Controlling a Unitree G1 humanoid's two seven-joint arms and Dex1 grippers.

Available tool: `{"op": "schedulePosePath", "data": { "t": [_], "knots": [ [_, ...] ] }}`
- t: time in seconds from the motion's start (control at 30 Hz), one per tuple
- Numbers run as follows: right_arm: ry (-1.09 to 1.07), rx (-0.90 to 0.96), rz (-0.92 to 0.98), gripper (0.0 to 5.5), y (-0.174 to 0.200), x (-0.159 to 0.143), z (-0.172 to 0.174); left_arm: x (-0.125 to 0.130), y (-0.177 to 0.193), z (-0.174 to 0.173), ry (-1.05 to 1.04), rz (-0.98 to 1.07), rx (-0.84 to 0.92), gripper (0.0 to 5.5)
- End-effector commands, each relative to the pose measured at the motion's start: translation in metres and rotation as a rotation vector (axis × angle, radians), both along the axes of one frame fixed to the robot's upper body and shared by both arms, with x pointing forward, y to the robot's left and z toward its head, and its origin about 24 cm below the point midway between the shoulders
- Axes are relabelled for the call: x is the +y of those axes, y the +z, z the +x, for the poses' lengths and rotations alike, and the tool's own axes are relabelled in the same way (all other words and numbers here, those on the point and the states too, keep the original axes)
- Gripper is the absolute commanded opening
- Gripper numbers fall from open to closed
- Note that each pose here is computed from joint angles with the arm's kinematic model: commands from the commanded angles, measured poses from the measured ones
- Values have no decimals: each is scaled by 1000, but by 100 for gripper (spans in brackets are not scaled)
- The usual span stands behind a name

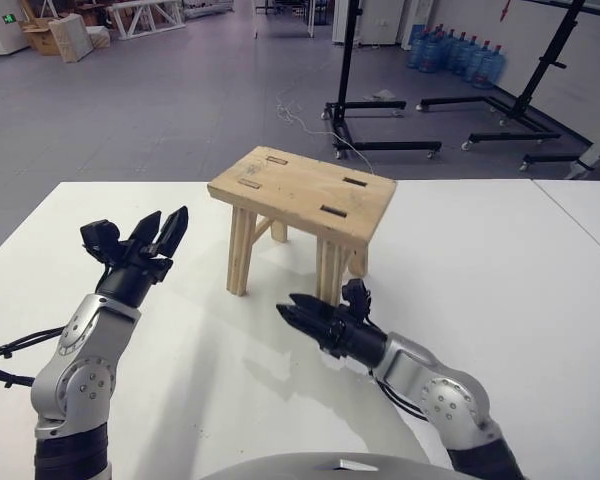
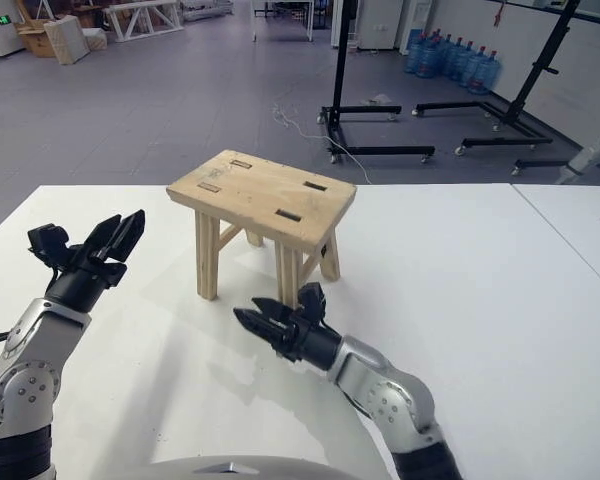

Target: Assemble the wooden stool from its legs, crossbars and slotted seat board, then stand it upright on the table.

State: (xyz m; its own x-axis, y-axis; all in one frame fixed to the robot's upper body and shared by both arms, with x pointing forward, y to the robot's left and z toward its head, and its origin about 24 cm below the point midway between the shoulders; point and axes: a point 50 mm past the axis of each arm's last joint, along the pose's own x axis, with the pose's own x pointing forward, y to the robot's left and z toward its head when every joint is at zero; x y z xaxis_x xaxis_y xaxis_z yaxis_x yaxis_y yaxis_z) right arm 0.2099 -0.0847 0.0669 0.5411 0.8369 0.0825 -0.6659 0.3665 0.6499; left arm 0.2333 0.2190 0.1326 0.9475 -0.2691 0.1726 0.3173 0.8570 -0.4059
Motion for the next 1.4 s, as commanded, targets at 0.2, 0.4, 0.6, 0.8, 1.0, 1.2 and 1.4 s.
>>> {"op": "schedulePosePath", "data": {
  "t": [0.2, 0.4, 0.6, 0.8, 1.0, 1.2, 1.4],
  "knots": [
    [-93, -123, -72, 318, -10, -15, 74, -37, 1, -7, -328, 65, -37, 335],
    [-19, -210, 3, 318, 4, -19, 70, -41, 18, -7, -336, 27, -126, 335],
    [-112, -531, 169, 318, 71, -12, 57, -46, 49, 12, -92, 140, -353, 335],
    [-617, -890, -21, 318, 107, -5, 60, -68, 57, 29, 76, 361, -459, 335],
    [-863, -924, -137, 318, 96, -1, 67, -81, 49, 44, 255, 456, -502, 335],
    [-896, -938, -124, 364, 97, -3, 72, -82, 47, 45, 304, 460, -524, 336],
    [-860, -975, -121, 382, 103, 1, 73, -84, 50, 44, 341, 439, -540, 336]
  ]
}}
